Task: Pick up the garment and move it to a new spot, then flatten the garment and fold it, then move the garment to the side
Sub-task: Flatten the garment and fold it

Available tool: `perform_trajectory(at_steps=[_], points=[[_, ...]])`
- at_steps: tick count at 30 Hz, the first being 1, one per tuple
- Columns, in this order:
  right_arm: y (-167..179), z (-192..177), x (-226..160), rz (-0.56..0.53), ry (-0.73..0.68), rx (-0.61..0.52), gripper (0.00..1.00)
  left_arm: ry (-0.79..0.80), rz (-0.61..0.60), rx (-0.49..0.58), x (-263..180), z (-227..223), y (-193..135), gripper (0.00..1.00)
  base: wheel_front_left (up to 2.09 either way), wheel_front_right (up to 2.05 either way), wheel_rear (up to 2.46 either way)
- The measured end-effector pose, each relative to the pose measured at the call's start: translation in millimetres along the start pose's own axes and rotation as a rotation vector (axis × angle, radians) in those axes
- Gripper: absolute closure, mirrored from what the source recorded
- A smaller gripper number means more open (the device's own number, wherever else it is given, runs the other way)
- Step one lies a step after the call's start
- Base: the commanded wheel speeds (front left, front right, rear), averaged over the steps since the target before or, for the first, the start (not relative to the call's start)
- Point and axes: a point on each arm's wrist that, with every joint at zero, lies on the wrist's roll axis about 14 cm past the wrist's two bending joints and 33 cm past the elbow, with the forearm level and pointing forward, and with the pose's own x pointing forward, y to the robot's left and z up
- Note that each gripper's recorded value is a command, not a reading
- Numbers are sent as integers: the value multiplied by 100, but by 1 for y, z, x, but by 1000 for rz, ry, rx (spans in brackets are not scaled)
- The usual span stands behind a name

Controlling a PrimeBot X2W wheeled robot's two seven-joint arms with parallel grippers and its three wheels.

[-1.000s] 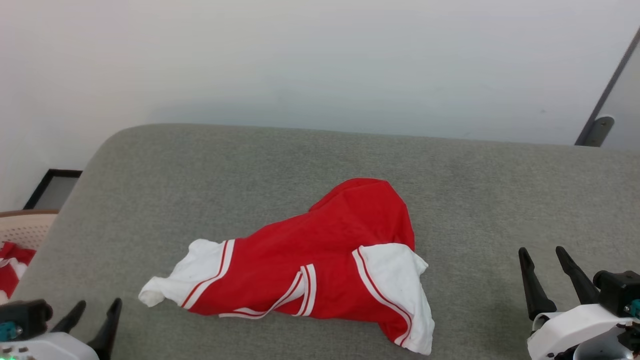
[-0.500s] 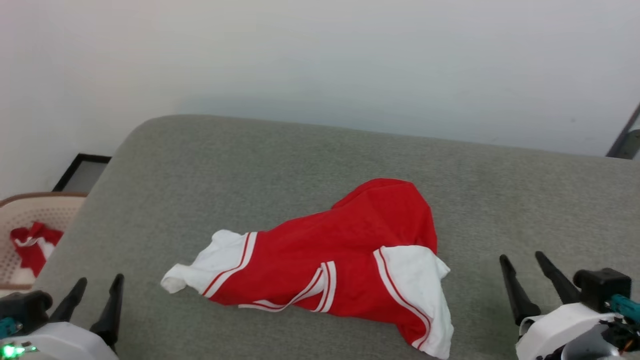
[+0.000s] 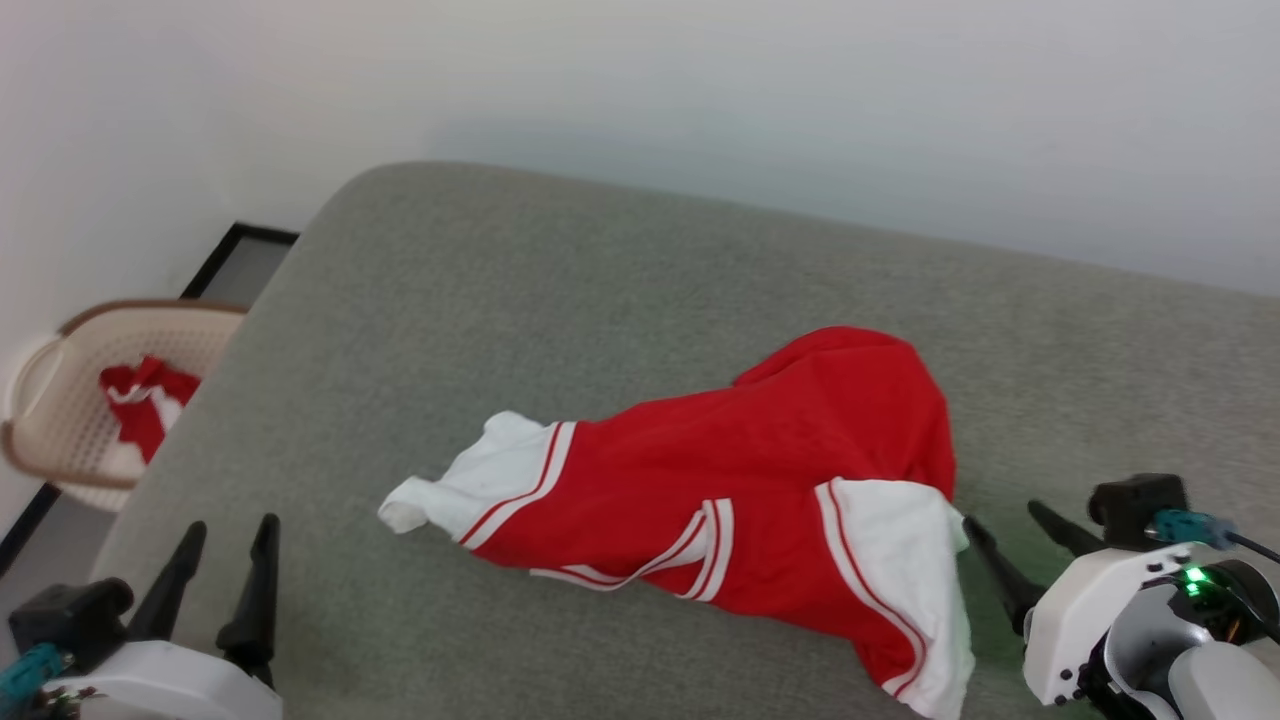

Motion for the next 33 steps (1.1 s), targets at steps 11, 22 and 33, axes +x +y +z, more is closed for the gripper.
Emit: perform_trajectory(at_steps=[11,22,33], points=[[18,-46,33,109,239,-56,0,11,56,-6,-4,-13,17,0,0,0,0],[24,-56,40,163,289,-137,100,9,80,-9,-6,-17,27,0,0,0,0],[-6,-17,23,99,180,-220,100,-12,75,-16,-12,-14,30,0,0,0,0]])
